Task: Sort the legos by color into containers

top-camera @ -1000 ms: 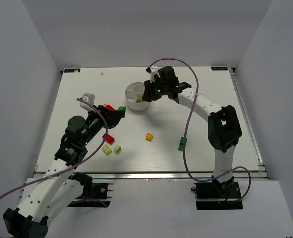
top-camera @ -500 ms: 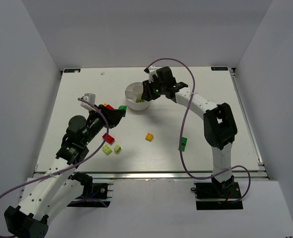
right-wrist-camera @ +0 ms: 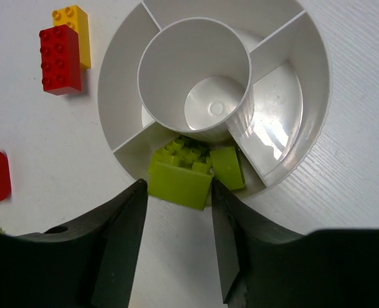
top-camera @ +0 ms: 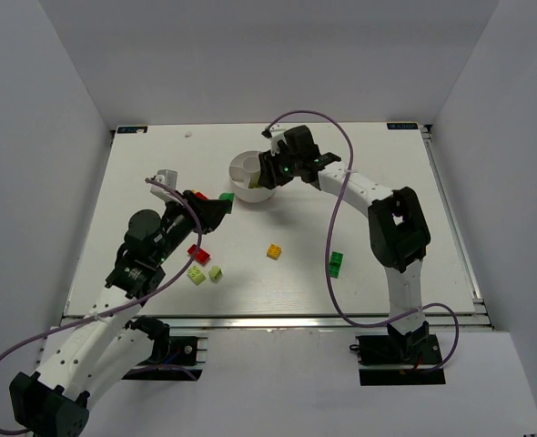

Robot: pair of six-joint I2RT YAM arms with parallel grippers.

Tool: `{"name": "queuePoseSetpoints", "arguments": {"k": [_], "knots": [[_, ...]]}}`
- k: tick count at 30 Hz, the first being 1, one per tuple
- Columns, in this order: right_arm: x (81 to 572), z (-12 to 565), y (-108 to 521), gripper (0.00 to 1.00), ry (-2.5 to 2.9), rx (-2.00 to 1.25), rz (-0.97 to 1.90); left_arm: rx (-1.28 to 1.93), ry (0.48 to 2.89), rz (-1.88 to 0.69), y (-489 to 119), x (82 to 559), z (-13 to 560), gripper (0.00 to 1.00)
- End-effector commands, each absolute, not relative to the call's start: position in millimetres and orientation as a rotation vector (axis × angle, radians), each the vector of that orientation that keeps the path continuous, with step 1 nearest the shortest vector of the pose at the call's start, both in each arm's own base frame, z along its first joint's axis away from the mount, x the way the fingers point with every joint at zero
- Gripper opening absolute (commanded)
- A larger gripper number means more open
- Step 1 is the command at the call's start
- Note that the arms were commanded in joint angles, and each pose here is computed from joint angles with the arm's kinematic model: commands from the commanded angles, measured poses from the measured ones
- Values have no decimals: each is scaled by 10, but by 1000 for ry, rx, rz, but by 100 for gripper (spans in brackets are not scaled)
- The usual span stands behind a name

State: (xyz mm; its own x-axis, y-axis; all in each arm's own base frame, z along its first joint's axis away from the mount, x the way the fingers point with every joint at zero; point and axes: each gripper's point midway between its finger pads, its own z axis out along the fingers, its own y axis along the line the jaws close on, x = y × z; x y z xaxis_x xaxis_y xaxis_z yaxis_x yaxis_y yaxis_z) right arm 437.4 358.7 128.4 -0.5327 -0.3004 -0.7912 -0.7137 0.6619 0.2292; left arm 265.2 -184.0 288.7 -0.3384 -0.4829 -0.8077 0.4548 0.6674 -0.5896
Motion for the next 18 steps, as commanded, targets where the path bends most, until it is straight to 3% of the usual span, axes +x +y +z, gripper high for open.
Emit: {"name": "queuePoseSetpoints", "arguments": {"k": [1, 13, 18], "knots": [[4460, 1603, 3655, 54, 2032, -780, 706, -17, 1638, -975, -1859, 2657, 2948, 0], [4334, 1917, 3564, 54, 1977, -813, 722, -49, 1663, -996, -1906, 2736, 2939, 0], [3988, 2221, 3419, 53, 1755, -1082, 829, -182, 1736, -975, -1863, 2866, 2810, 0]]}}
